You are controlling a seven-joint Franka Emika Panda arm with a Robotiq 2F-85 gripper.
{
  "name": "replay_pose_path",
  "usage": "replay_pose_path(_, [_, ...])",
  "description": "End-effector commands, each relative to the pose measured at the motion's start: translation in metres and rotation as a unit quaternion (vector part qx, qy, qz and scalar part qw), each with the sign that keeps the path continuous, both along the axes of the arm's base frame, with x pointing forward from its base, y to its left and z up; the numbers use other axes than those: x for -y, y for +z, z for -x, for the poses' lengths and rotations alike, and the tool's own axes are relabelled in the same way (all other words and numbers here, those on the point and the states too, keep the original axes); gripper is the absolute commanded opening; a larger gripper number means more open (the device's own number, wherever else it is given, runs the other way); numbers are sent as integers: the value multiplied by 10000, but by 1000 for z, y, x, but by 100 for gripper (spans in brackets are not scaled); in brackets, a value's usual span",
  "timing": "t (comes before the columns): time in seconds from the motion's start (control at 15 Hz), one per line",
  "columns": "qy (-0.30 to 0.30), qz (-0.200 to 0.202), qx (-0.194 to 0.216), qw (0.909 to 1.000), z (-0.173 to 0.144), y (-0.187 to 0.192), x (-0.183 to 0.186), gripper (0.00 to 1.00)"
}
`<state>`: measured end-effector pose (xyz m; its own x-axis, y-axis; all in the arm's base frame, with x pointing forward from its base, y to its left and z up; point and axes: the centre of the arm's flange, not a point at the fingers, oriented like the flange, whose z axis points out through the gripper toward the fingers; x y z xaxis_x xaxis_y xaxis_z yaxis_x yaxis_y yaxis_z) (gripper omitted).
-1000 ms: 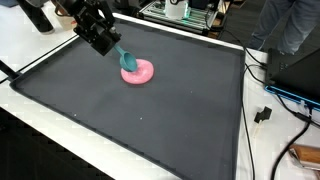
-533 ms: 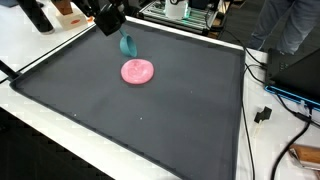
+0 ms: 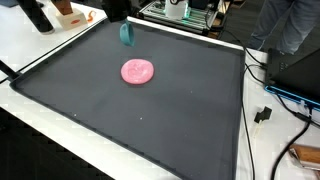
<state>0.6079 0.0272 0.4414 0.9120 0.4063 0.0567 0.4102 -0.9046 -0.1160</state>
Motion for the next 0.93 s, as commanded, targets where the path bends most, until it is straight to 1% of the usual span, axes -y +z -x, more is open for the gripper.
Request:
replay_pose_path(0.0, [-230, 433, 60, 9988, 20, 6, -15, 25])
replay_pose_path(0.07, [-255, 486, 58, 9985, 21, 8, -18, 25])
replay_pose_path(0.13, [-5, 329, -238, 9992, 25, 8, -21, 25])
replay_pose_path(0.2, [-116, 300, -50, 9995, 9, 6, -16, 50])
replay_pose_path(0.33, [-55, 300, -165, 9994, 13, 5, -22, 50])
replay_pose_path(0.73, [-47, 301, -180, 9994, 13, 5, -22, 50])
replay_pose_path(0.8, [-47, 301, -180, 9994, 13, 5, -22, 25])
replay_pose_path(0.87, [-177, 498, -141, 9985, 12, 2, -27, 25])
